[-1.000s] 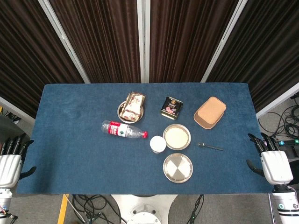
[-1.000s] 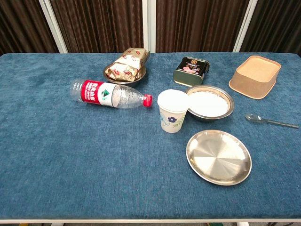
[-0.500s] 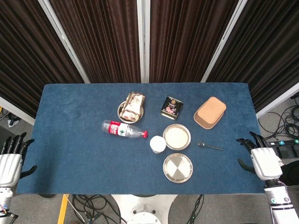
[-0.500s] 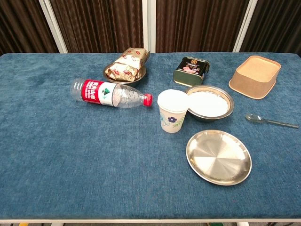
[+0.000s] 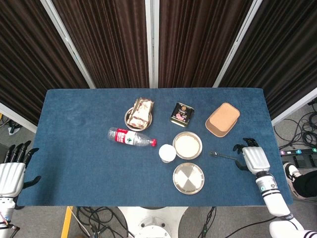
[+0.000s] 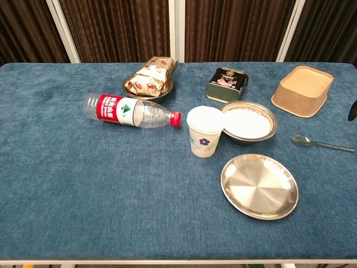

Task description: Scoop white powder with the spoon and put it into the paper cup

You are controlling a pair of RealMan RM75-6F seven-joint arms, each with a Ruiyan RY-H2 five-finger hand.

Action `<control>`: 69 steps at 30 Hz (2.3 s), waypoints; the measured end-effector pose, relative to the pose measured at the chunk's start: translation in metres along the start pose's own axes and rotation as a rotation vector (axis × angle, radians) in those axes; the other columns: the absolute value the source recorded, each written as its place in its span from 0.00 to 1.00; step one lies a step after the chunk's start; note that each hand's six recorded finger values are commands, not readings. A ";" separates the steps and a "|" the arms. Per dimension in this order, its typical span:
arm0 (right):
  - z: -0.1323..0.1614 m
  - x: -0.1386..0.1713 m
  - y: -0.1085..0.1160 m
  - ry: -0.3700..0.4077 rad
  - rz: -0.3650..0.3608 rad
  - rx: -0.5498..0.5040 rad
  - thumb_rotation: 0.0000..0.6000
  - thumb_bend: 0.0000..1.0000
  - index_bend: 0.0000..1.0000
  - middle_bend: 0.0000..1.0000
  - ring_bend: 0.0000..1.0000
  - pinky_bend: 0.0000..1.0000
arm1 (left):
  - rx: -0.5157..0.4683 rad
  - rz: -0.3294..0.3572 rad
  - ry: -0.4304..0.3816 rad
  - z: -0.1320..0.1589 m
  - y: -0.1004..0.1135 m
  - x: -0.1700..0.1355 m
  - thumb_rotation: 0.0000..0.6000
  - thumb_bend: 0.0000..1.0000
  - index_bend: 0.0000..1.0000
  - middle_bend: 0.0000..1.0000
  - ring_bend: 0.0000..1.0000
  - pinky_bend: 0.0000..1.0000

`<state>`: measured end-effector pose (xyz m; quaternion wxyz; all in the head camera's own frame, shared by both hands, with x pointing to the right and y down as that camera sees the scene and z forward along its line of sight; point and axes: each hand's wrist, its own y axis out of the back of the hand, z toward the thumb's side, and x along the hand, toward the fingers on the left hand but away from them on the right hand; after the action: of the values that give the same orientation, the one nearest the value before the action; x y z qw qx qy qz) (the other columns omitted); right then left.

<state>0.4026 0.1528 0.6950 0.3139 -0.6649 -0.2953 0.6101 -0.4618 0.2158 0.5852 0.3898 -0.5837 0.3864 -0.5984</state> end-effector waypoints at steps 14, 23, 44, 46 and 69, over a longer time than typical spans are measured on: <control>0.008 -0.036 -0.032 0.004 0.078 0.016 1.00 0.25 0.45 0.49 0.13 0.09 | -0.007 -0.015 0.006 -0.001 -0.005 0.000 1.00 0.03 0.25 0.16 0.10 0.07; 0.009 -0.040 -0.038 0.008 0.092 0.015 1.00 0.27 0.48 0.51 0.15 0.09 | -0.008 -0.019 0.007 -0.001 -0.007 0.003 1.00 0.03 0.25 0.16 0.10 0.06; 0.022 -0.045 -0.042 0.035 0.113 0.056 1.00 0.30 0.49 0.53 0.16 0.09 | -0.019 -0.034 0.016 -0.004 -0.014 -0.001 1.00 0.03 0.25 0.16 0.10 0.06; 0.022 -0.045 -0.043 0.037 0.112 0.060 1.00 0.31 0.50 0.53 0.17 0.09 | -0.022 -0.035 0.017 -0.005 -0.014 0.000 1.00 0.03 0.25 0.16 0.10 0.06; 0.054 -0.054 0.052 0.208 0.103 0.274 1.00 0.36 0.59 0.60 0.21 0.07 | -0.032 -0.005 0.000 -0.003 -0.007 0.001 1.00 0.03 0.25 0.16 0.10 0.06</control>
<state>0.3447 0.0812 0.6856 0.3989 -0.6896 -0.1409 0.5878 -0.4647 0.2180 0.5918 0.3791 -0.5908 0.3945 -0.5929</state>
